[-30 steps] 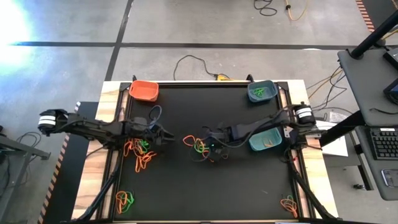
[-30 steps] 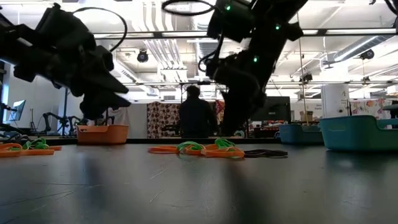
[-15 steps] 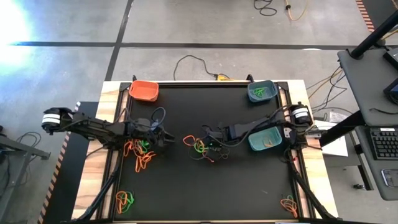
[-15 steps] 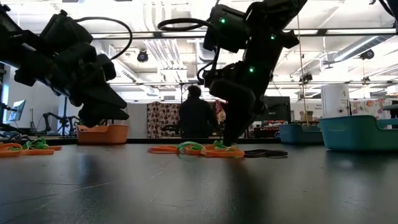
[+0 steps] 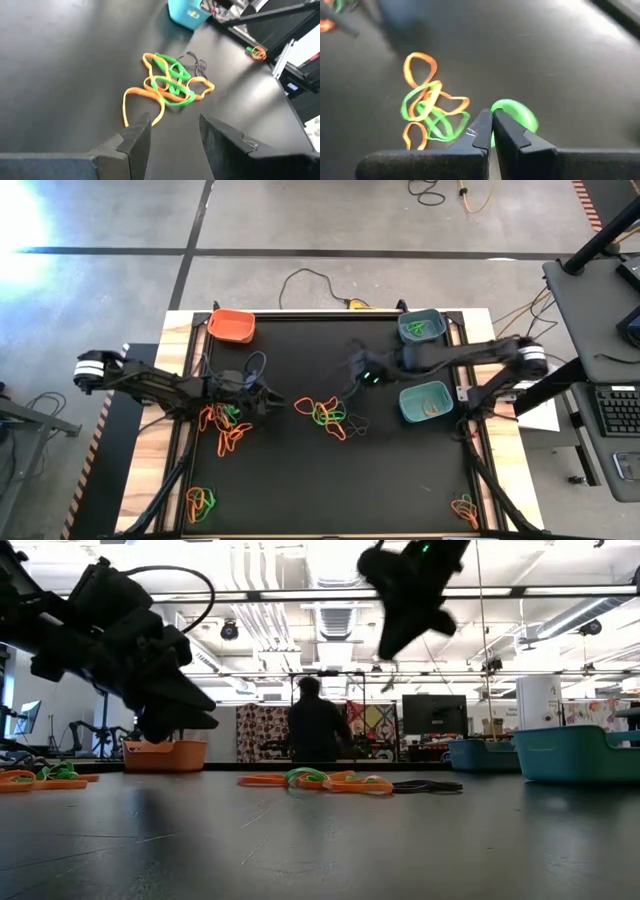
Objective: Sort rubber bands into baskets
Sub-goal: Put the green rubber band into the blue bin
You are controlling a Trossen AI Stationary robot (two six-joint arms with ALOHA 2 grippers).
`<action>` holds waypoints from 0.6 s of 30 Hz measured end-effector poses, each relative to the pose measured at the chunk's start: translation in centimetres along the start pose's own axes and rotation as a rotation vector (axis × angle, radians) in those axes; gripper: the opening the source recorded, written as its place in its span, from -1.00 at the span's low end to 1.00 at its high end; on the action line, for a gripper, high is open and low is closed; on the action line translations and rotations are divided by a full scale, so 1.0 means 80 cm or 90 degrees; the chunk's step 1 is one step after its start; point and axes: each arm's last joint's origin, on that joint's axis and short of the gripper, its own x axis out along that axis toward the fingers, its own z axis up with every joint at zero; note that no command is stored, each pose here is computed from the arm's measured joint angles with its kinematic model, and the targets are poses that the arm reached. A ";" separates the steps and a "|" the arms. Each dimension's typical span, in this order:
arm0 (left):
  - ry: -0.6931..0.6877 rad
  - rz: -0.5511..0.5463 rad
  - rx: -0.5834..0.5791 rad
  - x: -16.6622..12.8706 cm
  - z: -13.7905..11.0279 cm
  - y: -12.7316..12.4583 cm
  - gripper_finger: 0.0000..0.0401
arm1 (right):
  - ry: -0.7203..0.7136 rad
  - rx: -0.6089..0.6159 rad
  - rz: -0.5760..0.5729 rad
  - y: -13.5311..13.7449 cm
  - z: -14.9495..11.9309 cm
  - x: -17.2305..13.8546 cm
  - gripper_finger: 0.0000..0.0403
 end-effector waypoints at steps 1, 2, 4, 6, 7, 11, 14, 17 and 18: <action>-0.007 -0.004 0.001 0.002 0.001 -0.001 -0.24 | -0.005 0.025 -0.016 -0.013 0.004 -0.011 -0.96; -0.017 -0.005 0.001 0.004 0.003 -0.001 -0.24 | -0.001 0.051 -0.034 -0.028 0.007 -0.019 -0.96; -0.034 0.001 -0.003 0.009 0.007 -0.002 -0.24 | 0.020 0.107 -0.085 -0.065 0.011 -0.027 -0.96; -0.044 0.003 -0.006 0.014 0.009 -0.002 -0.24 | 0.042 0.145 -0.155 -0.104 0.013 -0.027 -0.96; -0.044 0.002 -0.010 0.018 0.011 -0.003 -0.24 | 0.047 0.156 -0.191 -0.121 0.015 -0.026 -0.96; 0.002 -0.075 -0.022 0.034 0.019 -0.010 -0.24 | 0.053 0.218 -0.269 -0.189 0.031 -0.024 -0.96; 0.017 -0.096 -0.025 0.046 0.025 -0.014 -0.24 | 0.080 0.259 -0.328 -0.238 0.036 -0.013 -0.96; 0.041 -0.071 -0.033 0.057 0.026 -0.010 -0.27 | 0.123 0.277 -0.364 -0.279 0.036 0.001 -0.96; 0.051 -0.063 -0.040 0.061 0.026 -0.008 -0.29 | 0.139 0.281 -0.371 -0.291 0.035 0.006 -0.96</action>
